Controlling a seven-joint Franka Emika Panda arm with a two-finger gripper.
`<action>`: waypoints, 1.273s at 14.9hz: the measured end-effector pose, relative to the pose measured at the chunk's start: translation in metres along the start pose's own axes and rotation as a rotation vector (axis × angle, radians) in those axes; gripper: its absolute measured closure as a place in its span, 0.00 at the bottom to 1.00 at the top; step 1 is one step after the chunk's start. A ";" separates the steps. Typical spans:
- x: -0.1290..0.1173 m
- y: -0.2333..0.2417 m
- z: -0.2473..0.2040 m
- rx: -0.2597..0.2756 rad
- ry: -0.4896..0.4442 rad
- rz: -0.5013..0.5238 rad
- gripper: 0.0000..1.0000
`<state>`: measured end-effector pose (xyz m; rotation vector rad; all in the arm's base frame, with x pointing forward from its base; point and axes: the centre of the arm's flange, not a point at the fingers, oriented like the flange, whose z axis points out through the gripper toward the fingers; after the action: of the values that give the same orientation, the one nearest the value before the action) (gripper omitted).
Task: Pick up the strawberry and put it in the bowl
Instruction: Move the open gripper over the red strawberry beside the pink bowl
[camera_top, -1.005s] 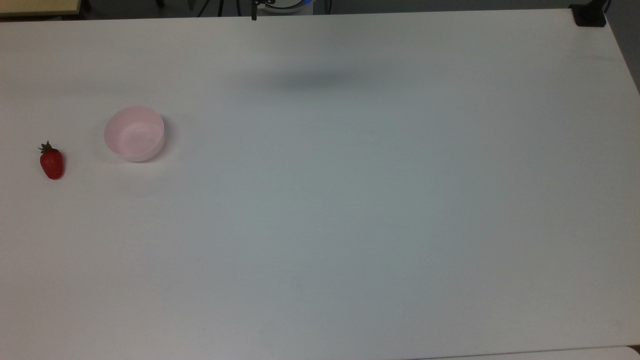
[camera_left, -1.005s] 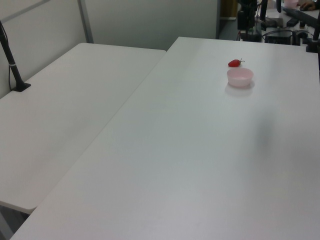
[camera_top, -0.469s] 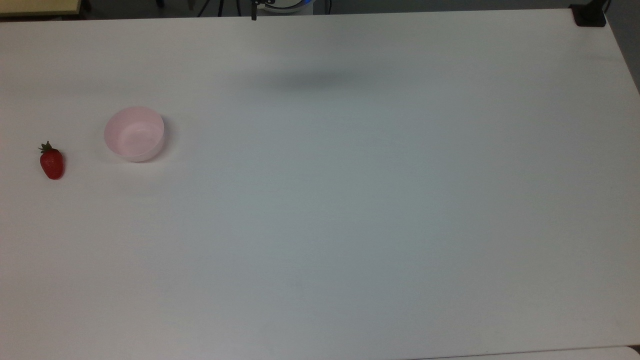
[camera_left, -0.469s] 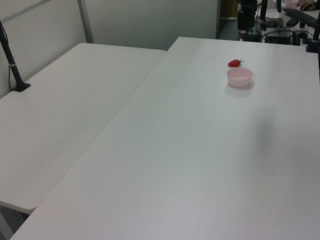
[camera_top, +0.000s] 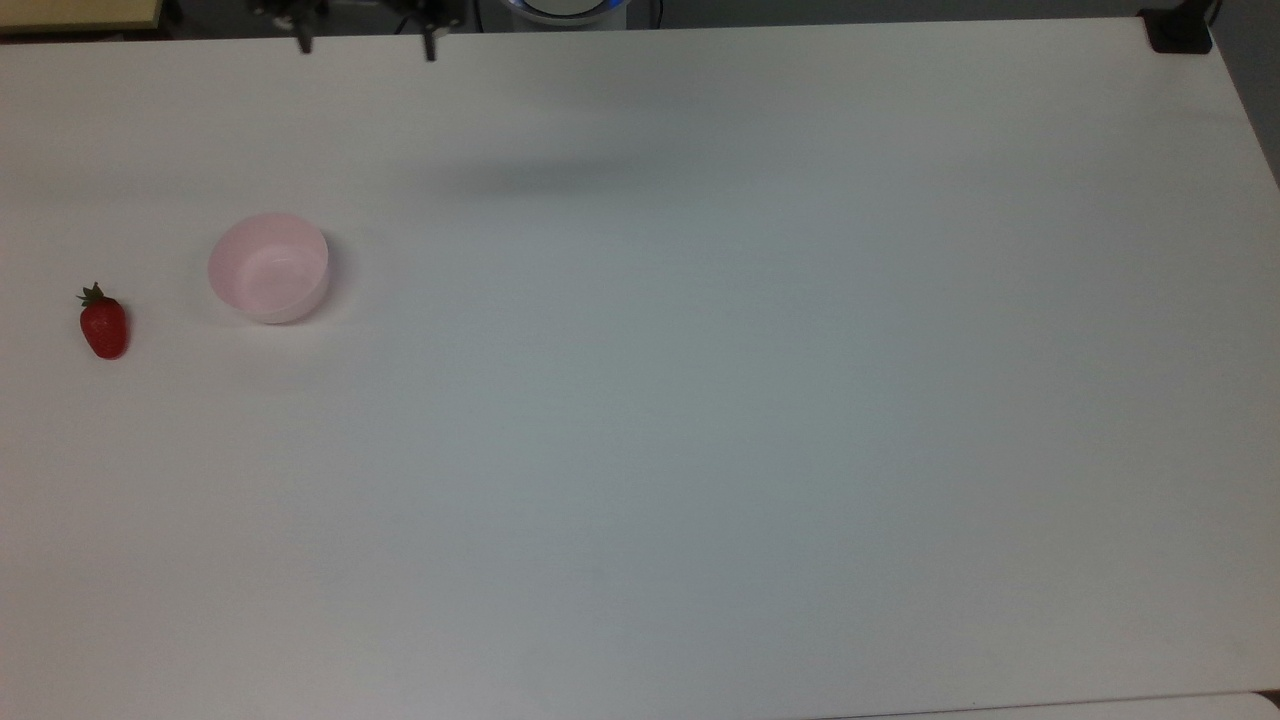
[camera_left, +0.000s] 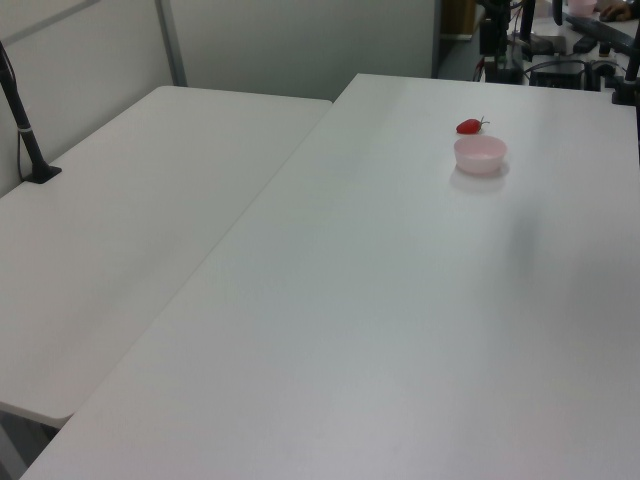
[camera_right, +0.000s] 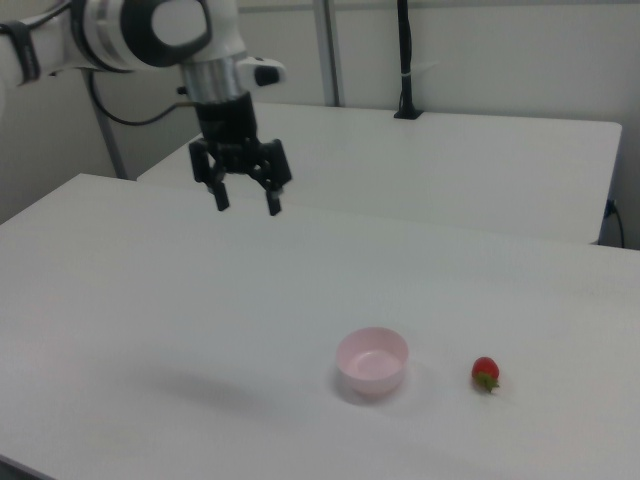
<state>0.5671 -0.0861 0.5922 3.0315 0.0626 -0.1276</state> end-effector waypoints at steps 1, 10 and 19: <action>0.004 0.014 0.008 0.000 0.006 -0.006 0.00; 0.040 0.165 0.127 0.033 0.042 0.011 0.00; 0.057 0.244 0.209 -0.007 0.139 0.051 0.00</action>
<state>0.6179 -0.3489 0.4055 3.0274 -0.0031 0.0869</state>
